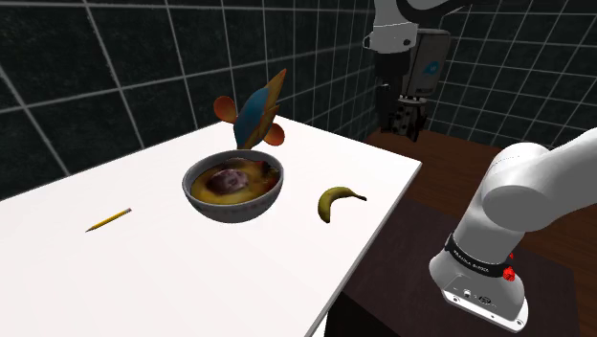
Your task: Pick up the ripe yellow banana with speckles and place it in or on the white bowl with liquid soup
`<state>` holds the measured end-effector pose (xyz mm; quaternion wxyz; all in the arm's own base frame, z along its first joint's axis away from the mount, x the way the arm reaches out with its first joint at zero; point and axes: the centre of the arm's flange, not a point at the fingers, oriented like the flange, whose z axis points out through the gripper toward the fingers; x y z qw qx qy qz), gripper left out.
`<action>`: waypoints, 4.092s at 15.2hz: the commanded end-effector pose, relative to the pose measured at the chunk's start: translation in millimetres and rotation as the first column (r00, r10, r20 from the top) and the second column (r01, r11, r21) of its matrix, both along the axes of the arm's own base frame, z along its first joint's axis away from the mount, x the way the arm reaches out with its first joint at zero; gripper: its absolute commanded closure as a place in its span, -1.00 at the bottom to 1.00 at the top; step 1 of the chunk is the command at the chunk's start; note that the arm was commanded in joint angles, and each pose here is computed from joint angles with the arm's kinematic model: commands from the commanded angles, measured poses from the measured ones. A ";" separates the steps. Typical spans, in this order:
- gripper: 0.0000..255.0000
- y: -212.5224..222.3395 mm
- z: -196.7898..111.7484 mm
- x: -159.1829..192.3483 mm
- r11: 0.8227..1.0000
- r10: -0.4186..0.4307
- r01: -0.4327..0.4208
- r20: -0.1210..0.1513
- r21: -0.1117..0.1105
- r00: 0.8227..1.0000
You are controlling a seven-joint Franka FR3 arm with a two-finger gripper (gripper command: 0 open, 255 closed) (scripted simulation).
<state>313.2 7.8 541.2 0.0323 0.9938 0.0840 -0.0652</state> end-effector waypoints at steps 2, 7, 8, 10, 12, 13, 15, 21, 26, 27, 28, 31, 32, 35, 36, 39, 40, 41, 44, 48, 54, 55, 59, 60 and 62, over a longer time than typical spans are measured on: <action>-1.00 11.6 -5.5 -1.7 0.999 0.036 -0.037 0.021 0.004 0.999; -1.00 68.9 -32.9 -14.7 0.976 0.215 -0.218 0.126 0.012 0.968; -1.00 80.1 -38.5 -18.2 0.967 0.250 -0.254 0.147 0.011 0.957; -1.00 102.2 -49.6 -26.1 0.946 0.317 -0.324 0.189 0.007 0.929; -1.00 123.7 -60.9 -35.1 0.920 0.382 -0.393 0.230 0.000 0.895; -1.00 134.2 -66.7 -40.0 0.905 0.414 -0.426 0.250 -0.005 0.875; -1.00 154.9 -78.3 -50.6 0.871 0.474 -0.490 0.290 -0.017 0.832; -1.00 172.5 -109.1 -55.8 0.839 0.522 -0.543 0.322 -0.029 0.789; -1.00 172.9 -127.5 -51.6 0.839 0.522 -0.543 0.322 -0.029 0.789; -1.00 172.9 -127.5 -51.6 0.839 0.522 -0.543 0.322 -0.029 0.789; -1.00 172.9 -127.5 -51.5 0.839 0.522 -0.543 0.322 -0.029 0.789; -1.00 172.9 -127.5 -51.5 0.839 0.522 -0.543 0.322 -0.029 0.789; -1.00 172.9 -127.5 -51.6 0.839 0.522 -0.543 0.322 -0.029 0.789; 1.00 172.9 -127.5 -51.6 0.839 0.522 -0.543 0.322 -0.029 0.789; 1.00 172.9 -127.5 -51.6 0.839 0.522 -0.543 0.322 -0.029 0.789; 1.00 172.9 -127.5 -51.6 0.839 0.522 -0.543 0.322 -0.029 0.789; 1.00 172.9 -127.5 -51.6 0.839 0.522 -0.543 0.322 -0.029 0.789; 1.00 172.9 -127.5 -51.6 0.839 0.522 -0.543 0.322 -0.029 0.789; 1.00 172.9 -117.0 -51.5 0.839 0.522 -0.543 0.322 -0.029 0.789; 1.00 172.9 -95.9 -51.5 0.839 0.522 -0.543 0.322 -0.029 0.789; 1.00 172.9 -64.2 -51.5 0.839 0.522 -0.543 0.322 -0.029 0.789; 1.00 172.9 -58.9 -51.5 0.839 0.522 -0.543 0.322 -0.029 0.789; 1.00 172.9 -37.8 -51.5 0.839 0.522 -0.543 0.322 -0.029 0.789; 1.00 172.9 -32.5 -51.5 0.839 0.522 -0.543 0.322 -0.029 0.789; 1.00 172.9 -21.9 -51.5 0.839 0.522 -0.543 0.322 -0.029 0.789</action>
